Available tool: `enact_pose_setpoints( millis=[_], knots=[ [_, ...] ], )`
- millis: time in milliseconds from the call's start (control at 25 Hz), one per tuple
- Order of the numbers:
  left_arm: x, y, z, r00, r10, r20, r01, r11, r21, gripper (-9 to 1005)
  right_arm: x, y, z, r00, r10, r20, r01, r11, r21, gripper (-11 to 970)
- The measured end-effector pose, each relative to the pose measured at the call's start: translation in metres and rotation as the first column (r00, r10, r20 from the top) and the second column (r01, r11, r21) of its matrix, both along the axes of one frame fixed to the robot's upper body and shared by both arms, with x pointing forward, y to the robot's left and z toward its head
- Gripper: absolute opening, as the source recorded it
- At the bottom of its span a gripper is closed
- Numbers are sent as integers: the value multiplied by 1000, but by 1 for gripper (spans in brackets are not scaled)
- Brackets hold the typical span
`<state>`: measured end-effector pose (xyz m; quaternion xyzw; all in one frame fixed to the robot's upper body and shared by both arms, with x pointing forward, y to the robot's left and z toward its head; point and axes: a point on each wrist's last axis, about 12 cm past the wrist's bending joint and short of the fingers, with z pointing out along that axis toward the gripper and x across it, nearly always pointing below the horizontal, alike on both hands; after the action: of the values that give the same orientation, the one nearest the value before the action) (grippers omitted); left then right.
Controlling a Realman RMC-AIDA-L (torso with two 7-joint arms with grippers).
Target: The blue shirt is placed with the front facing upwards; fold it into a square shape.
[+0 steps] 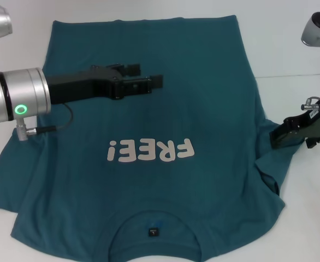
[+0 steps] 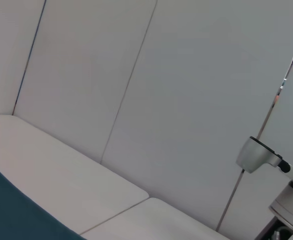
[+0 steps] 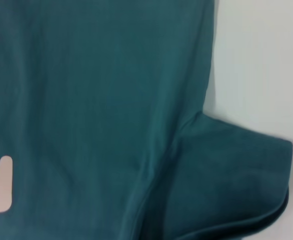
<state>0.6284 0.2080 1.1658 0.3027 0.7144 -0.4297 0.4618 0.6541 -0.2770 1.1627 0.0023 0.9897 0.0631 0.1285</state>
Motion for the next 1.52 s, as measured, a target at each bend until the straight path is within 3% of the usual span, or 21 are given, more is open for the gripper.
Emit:
enact_pose_setpoints(
  millis=[1520],
  knots=[
    [-4,-3,0,999,-32,-9,32,999,-15,845,4,-3,-22,998,-44,35,43,999,15,926]
  ],
)
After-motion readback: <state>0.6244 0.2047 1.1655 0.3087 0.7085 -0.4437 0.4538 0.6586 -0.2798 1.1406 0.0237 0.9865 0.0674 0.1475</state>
